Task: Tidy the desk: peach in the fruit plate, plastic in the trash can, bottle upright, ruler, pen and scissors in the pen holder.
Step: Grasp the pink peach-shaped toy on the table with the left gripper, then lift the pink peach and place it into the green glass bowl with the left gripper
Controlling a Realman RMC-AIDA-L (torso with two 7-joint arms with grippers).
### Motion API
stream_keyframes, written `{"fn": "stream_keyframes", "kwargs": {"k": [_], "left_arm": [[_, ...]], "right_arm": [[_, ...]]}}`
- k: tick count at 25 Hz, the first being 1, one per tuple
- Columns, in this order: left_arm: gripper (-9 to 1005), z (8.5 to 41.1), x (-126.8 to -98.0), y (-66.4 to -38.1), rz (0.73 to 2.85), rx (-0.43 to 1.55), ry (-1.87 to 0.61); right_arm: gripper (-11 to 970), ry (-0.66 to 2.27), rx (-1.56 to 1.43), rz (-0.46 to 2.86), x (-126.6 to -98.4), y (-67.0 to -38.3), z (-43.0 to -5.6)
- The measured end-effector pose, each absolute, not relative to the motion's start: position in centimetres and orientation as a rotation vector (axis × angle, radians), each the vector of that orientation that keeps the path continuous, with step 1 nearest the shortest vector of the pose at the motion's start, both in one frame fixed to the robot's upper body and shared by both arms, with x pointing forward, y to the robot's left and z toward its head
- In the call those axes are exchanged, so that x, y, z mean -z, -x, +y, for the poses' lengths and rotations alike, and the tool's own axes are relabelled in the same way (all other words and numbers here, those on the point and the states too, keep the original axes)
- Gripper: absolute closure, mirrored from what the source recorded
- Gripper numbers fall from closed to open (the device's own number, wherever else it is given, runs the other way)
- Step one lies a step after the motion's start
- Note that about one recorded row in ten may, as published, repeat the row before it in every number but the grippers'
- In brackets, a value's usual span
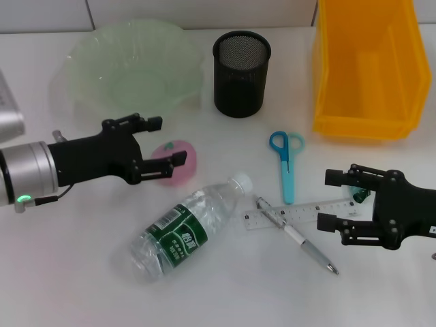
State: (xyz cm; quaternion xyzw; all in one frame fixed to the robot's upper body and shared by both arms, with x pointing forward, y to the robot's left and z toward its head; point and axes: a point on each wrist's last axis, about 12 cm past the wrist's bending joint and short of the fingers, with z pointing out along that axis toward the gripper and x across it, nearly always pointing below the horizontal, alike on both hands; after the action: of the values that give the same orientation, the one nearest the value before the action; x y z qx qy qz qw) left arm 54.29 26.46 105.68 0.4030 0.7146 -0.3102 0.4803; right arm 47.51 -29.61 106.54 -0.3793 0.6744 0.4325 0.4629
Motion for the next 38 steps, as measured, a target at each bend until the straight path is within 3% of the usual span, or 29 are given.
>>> {"fn": "stream_keyframes", "kwargs": {"k": [8, 14, 18, 25, 32, 38], "left_arm": [[164, 25.8, -104.7, -54.5, 1.794, 0.692, -1.061], [274, 25.7, -104.2, -54.8, 1.83, 0.643, -1.077], [445, 25.6, -104.1, -55.0, 1.842, 0.631, -1.088], [660, 25.5, -104.2, -55.3, 1.851, 0.61, -1.089], [835, 25.2, -105.8, -55.2, 1.76, 0.683, -1.1], [884, 26.0, -108.1, -56.0, 1.648, 0.672, -0.973]], "right_arm": [[125, 0.932, -1.066, 1.667, -106.7, -47.7, -29.7], [125, 0.938, -1.074, 1.662, -106.8, -47.7, -29.6], [125, 0.938, -1.075, 1.661, -106.9, -47.7, -29.6], [126, 0.936, -1.076, 1.659, -106.9, -47.6, -29.6], [126, 0.933, -1.075, 1.66, -106.9, -47.6, -29.7], [126, 0.936, -1.076, 1.657, -106.9, -47.7, -29.6]]}}
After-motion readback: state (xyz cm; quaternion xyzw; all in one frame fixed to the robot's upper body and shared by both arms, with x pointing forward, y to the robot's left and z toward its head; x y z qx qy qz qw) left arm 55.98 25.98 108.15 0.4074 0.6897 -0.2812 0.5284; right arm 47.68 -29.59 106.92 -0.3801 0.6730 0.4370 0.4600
